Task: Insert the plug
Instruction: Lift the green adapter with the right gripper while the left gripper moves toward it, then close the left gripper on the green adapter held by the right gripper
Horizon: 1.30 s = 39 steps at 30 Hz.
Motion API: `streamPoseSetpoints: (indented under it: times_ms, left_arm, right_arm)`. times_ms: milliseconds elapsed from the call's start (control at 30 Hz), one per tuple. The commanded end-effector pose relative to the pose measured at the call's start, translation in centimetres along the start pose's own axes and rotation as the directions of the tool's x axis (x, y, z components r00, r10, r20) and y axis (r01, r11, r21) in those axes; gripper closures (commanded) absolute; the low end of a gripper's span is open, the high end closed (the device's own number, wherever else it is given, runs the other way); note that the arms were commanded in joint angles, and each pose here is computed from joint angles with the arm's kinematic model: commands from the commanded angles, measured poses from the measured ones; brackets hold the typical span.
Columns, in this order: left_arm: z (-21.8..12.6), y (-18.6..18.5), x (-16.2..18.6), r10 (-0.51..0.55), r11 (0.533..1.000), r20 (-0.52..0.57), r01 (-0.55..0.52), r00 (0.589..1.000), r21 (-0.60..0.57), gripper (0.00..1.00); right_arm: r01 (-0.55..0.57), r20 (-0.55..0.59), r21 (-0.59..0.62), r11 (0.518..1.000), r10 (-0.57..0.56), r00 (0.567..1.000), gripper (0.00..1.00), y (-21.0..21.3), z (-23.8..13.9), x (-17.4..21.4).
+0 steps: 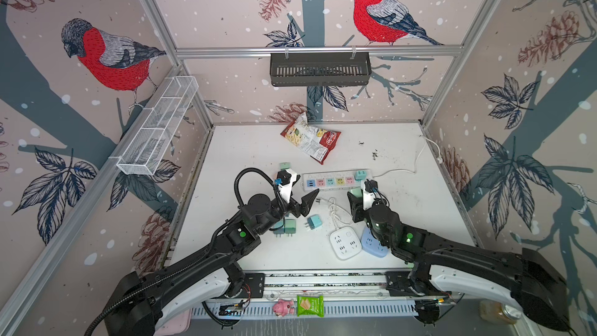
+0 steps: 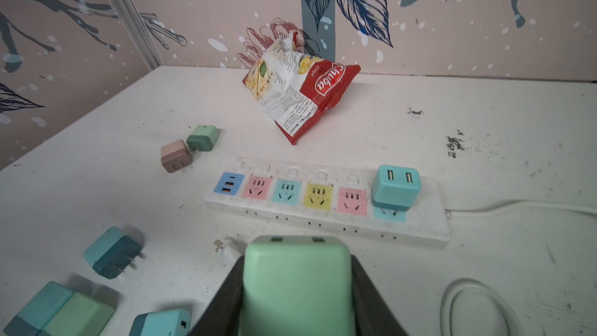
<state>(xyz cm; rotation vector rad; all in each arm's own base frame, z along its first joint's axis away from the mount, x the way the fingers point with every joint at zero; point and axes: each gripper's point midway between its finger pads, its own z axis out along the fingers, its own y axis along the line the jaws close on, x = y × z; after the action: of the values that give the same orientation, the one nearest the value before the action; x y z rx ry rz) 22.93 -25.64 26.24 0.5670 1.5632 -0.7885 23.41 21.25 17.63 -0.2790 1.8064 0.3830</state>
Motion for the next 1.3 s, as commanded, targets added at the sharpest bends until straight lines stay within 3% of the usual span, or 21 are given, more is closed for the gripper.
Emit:
streamPoseSetpoints:
  times_ms: [0,200,300,367,533,667,1033,1267]
  left_arm:
    - [0.5,-2.5,-1.1,0.026,0.992,0.024,-0.029,0.999,0.123,0.16]
    - [1.4,-5.7,-0.3,0.060,0.966,-0.021,-0.053,0.998,0.252,0.19]
    - [1.6,-7.2,0.0,0.081,0.948,-0.041,-0.064,0.996,0.311,0.20]
    - [1.6,-8.2,0.1,0.095,0.932,-0.045,-0.073,0.994,0.355,0.21]
    - [1.9,-9.5,0.7,0.107,0.905,-0.066,-0.069,0.992,0.419,0.21]
    - [2.4,-10.6,1.3,0.110,0.880,-0.108,-0.047,0.988,0.472,0.23]
    - [3.5,-12.9,3.1,0.140,0.825,-0.204,-0.001,0.969,0.565,0.24]
    - [4.3,-14.1,4.5,0.164,0.802,-0.267,0.029,0.950,0.597,0.24]
  right_arm:
    - [0.046,0.165,-0.003,0.999,-0.045,0.985,0.93,0.3,-1.6,-2.7]
    - [0.219,0.349,-0.162,0.962,-0.151,0.925,0.96,3.2,-5.8,-2.9]
    - [0.399,0.484,-0.273,0.876,-0.233,0.843,0.95,5.4,-8.2,-1.9]
    - [0.421,0.525,-0.232,0.877,-0.251,0.813,0.95,4.6,-8.8,-1.8]
    - [0.456,0.491,-0.175,0.873,-0.324,0.809,0.96,3.9,-8.1,-1.3]
    - [0.566,0.550,-0.244,0.788,-0.368,0.750,0.96,5.7,-9.0,0.5]
    - [0.614,0.540,-0.189,0.766,-0.441,0.717,0.97,5.5,-8.6,1.5]
    - [0.621,0.503,-0.147,0.770,-0.482,0.717,0.97,5.2,-7.9,1.7]
